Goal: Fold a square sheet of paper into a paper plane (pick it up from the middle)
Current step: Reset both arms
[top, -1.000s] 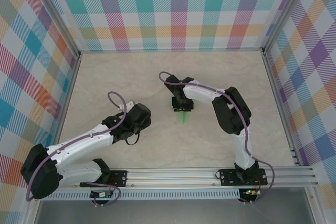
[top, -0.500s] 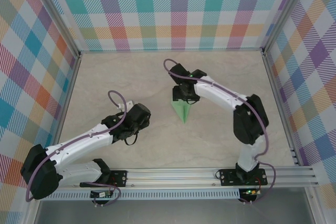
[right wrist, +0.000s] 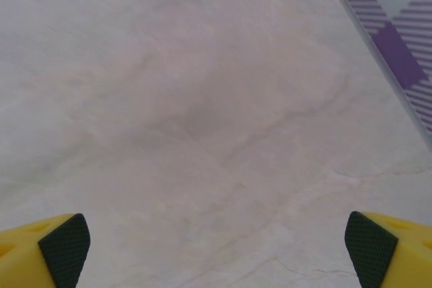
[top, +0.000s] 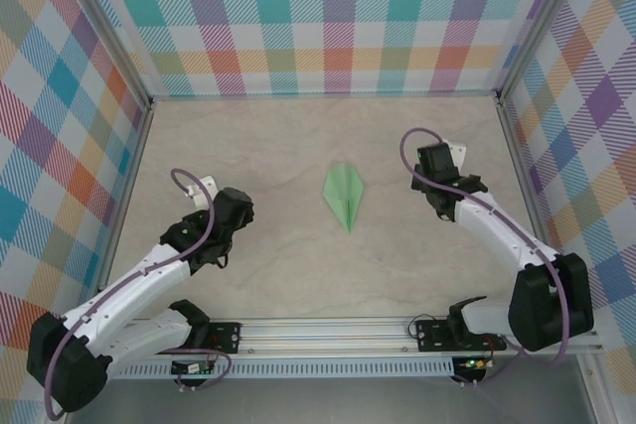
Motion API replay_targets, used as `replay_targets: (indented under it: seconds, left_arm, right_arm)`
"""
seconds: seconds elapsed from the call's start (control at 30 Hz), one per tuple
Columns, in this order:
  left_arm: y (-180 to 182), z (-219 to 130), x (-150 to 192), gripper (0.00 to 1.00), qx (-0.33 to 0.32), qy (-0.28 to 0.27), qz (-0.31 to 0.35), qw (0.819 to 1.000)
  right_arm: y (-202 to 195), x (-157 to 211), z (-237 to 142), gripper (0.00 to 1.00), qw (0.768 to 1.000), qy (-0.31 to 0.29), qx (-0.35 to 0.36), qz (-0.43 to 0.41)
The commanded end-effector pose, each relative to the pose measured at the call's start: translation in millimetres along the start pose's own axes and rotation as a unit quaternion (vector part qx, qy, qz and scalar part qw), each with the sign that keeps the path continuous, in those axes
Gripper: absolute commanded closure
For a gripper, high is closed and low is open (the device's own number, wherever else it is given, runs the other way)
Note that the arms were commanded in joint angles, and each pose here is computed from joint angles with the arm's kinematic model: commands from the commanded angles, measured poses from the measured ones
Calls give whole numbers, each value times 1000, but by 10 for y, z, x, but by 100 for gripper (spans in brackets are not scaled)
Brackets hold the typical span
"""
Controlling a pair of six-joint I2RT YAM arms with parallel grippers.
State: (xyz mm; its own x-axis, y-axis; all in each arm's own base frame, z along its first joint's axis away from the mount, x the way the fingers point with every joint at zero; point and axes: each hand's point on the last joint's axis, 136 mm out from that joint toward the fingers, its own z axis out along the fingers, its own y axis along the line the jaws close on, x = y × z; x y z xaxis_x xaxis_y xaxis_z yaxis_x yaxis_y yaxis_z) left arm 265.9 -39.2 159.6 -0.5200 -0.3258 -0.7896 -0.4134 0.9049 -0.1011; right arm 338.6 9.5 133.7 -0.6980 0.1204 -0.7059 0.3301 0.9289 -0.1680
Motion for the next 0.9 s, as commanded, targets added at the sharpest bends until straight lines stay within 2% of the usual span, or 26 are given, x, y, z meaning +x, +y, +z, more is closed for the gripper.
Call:
replay_targets:
  seconds: [0.0, 0.13, 0.33, 0.53, 0.67, 0.73, 0.87]
  left_arm:
    - [235, 122, -142, 3, -35, -46, 31, 998]
    - [327, 267, -228, 2, -41, -84, 27, 995]
    - [384, 489, -293, 0, -60, -79, 59, 993]
    - [189, 771, -292, 0, -17, -112, 93, 989]
    - [181, 867, -252, 0, 12, -134, 80, 988]
    - [162, 892, -267, 0, 34, -148, 71, 986]
    - [140, 1005, -275, 0, 60, -152, 56, 985]
  right_arm:
    - [47, -112, 225, 0, 999, -36, -28, -9]
    - [150, 6, 501, 0, 997, -39, -63, -5]
    - [382, -63, 667, 0, 988, -84, -126, -35]
    - [342, -223, 624, 0, 973, -150, -176, -25]
    - [256, -108, 644, 0, 956, -207, -208, 11]
    - [393, -88, 615, 0, 950, -194, -242, -15]
    - [393, -81, 619, 0, 951, -192, -244, -16]
